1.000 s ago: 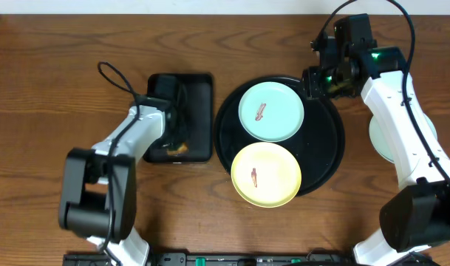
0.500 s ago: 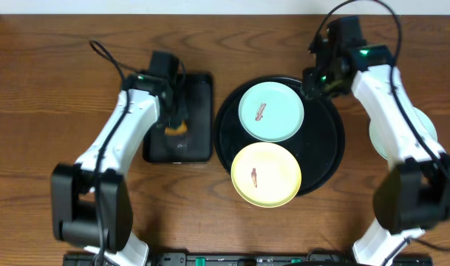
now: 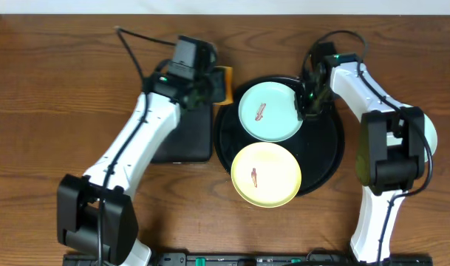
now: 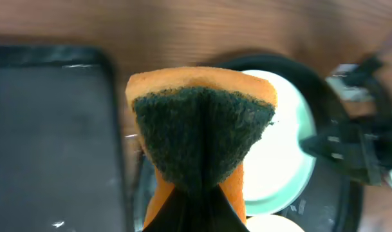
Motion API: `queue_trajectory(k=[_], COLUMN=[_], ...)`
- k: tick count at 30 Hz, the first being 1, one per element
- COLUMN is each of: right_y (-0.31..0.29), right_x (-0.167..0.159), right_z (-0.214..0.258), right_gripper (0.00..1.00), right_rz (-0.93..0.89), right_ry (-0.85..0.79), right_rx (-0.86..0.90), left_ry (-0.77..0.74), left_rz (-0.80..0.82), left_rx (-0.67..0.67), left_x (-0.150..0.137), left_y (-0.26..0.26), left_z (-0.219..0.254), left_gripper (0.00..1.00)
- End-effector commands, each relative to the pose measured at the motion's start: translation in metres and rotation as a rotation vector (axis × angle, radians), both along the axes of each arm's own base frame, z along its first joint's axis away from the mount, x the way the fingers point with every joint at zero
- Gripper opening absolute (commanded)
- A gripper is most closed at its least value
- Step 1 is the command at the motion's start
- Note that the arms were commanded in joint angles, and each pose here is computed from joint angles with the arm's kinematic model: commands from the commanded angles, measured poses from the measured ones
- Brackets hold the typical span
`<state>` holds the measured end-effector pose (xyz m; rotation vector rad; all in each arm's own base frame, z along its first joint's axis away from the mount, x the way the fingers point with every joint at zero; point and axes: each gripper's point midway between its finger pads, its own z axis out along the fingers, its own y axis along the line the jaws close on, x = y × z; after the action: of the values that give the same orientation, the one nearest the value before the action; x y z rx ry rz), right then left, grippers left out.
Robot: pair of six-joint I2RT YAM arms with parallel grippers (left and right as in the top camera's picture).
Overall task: Clean dirty plates on tray and stack at the side
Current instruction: 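Scrub the second green plate with the sponge in the left gripper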
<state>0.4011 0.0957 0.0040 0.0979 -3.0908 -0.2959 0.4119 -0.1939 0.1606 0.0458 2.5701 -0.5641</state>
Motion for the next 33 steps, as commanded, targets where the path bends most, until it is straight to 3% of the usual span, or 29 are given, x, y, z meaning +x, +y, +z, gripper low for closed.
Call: queue_trajectory(k=[1, 2, 9, 24, 29, 33], right_y=[0.002, 0.002, -0.004, -0.003, -0.002, -0.002], right_x=[-0.005, -0.005, 0.003, -0.003, -0.003, -0.006], right_z=[-0.008, -0.008, -0.01, -0.01, -0.01, -0.01], right_gripper=[0.06, 0.01, 0.01, 0.01, 0.01, 0.01], right_rz=[0.011, 0.011, 0.029, 0.047, 0.049, 0.058], right_ry=[0.028, 0.027, -0.012, 0.008, 0.01, 0.02], right_rx=[0.009, 0.009, -0.039, -0.041, -0.041, -0.043], left_ry=[-0.008, -0.005, 0.087, 0.288, 0.259, 0.145], left_rz=[-0.054, -0.064, -0.066, -0.084, -0.03, 0.014], left_rx=[-0.014, -0.013, -0.033, -0.22, -0.133, 0.092], left_x=[0.0, 0.0, -0.002, -0.025, -0.008, 0.017], left_y=[-0.021, -0.026, -0.062, -0.148, -0.121, -0.073], left_z=[-0.006, -0.01, -0.059, -0.142, -0.163, -0.172], left_gripper=[0.08, 0.07, 0.07, 0.08, 0.07, 0.07])
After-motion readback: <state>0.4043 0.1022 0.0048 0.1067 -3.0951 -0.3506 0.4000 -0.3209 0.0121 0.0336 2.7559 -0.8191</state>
